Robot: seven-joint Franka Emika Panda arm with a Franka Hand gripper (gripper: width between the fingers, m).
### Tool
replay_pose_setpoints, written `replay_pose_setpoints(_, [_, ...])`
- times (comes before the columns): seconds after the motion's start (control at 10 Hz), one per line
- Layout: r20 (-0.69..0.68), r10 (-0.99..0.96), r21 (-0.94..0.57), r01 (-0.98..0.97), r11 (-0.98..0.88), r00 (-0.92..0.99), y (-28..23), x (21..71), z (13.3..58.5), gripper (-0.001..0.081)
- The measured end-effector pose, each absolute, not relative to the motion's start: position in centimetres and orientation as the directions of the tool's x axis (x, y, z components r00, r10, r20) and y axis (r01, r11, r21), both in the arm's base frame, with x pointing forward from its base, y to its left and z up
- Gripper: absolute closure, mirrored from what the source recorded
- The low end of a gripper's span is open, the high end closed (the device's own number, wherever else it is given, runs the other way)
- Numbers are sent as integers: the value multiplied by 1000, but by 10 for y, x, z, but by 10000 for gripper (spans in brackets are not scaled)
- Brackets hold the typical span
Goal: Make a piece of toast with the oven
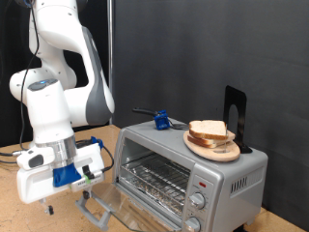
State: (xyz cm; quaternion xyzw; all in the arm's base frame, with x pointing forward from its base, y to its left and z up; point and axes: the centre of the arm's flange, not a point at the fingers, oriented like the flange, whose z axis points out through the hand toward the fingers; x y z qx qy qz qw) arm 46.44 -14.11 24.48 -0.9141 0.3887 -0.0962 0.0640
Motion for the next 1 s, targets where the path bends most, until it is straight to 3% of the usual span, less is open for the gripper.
replay_pose_setpoints(1.0, [112,-676,-123,-665,-737,728,-142,461,194,-2])
